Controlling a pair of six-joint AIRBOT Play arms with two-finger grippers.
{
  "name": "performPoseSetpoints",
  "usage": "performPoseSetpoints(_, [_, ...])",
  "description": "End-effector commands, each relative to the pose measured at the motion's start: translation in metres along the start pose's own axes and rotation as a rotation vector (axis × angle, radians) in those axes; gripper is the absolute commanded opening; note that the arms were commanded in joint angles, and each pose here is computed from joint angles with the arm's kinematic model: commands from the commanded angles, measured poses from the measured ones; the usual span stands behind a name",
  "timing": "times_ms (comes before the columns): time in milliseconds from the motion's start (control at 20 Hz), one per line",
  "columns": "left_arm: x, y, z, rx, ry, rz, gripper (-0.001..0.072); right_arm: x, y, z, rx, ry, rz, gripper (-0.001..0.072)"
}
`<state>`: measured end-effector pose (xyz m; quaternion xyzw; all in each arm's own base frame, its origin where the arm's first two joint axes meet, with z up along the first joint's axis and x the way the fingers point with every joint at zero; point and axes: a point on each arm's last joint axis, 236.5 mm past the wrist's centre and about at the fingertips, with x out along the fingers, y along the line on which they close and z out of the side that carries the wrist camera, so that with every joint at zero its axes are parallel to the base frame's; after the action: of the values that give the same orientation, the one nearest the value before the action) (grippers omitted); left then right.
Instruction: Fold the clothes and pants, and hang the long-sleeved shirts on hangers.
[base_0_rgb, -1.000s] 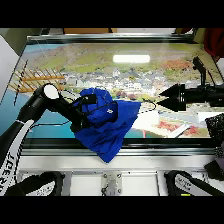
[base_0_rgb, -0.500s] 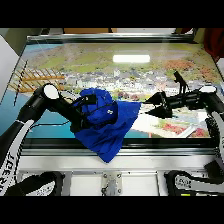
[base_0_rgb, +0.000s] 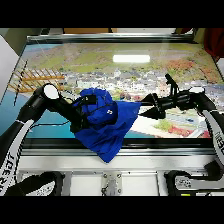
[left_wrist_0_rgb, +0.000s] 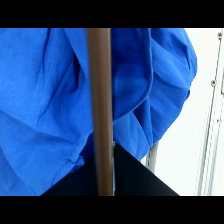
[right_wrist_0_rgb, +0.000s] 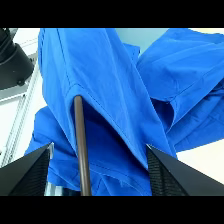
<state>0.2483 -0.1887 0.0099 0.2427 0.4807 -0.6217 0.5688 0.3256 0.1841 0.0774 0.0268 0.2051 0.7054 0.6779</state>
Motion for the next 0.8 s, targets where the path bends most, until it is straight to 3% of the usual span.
performPoseSetpoints(0, [0.0003,-0.0001,0.0004,0.001,-0.001,-0.001,0.0011,0.0028,0.0013,0.0007,-0.002,-0.002,0.009,0.0636])
performPoseSetpoints(750, [0.0003,-0.0001,0.0004,0.001,-0.001,-0.001,0.0011,0.0056,0.0023,0.0005,0.004,0.0,0.016,0.0637])
